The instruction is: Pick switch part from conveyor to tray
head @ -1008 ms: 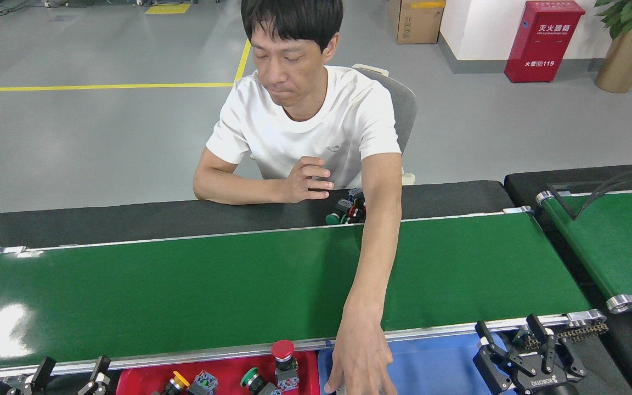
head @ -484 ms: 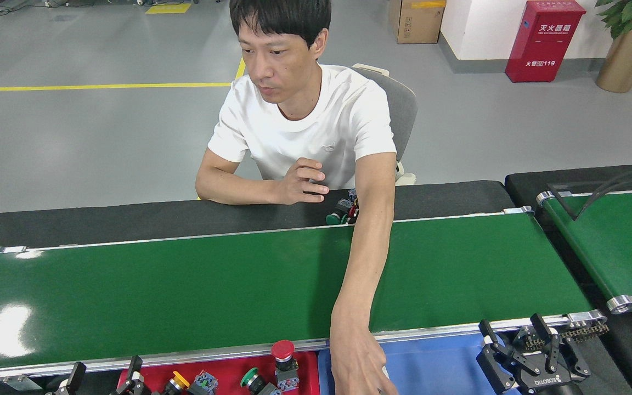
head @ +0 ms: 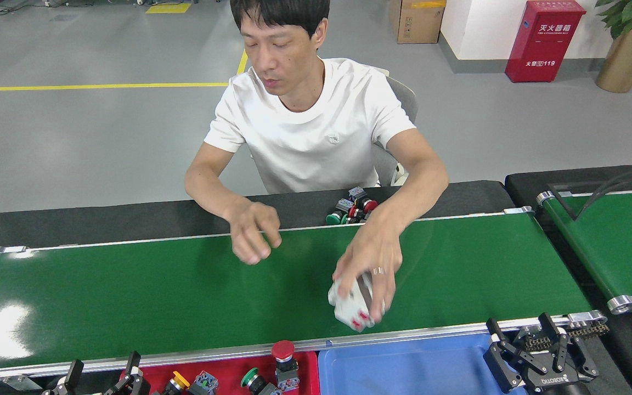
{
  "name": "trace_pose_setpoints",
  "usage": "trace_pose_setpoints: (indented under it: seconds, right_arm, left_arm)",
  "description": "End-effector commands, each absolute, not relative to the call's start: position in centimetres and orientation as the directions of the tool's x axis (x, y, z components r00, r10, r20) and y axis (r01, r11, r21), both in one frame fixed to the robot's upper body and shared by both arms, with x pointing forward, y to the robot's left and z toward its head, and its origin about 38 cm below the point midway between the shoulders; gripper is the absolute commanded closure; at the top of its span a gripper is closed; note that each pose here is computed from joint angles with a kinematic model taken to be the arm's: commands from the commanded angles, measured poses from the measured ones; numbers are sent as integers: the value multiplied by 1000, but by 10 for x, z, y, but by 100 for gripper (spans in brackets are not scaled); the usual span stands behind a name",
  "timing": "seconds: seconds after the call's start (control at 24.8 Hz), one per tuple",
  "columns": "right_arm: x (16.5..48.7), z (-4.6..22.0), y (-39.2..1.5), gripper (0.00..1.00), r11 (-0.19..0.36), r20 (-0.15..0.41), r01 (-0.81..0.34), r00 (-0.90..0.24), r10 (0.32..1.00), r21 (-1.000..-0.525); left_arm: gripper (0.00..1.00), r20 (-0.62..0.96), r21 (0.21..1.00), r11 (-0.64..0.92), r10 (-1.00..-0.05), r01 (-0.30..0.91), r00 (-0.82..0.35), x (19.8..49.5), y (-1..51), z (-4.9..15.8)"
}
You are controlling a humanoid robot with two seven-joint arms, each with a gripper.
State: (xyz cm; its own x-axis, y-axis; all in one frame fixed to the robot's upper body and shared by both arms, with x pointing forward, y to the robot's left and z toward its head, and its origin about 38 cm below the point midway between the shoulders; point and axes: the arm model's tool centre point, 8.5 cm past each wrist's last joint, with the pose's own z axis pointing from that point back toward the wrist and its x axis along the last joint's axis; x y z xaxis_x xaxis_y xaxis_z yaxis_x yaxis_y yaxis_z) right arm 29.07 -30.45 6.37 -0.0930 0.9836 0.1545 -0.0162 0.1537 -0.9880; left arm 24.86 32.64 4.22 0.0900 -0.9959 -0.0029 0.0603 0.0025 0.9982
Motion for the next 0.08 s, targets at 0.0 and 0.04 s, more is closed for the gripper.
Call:
trace_pose_setpoints:
  seconds: [0.0,0.04]
  right_arm:
    - [294,71,-307,0,152,150,10,-90,984,-988]
    - [294,71,-307,0,152,151,9,-90,985,-988]
  left_arm:
    - [0,-16,999,-13,-997,43,81,248,331,49]
    - [0,-24,998,-20,-997,53,79,245,332,47]
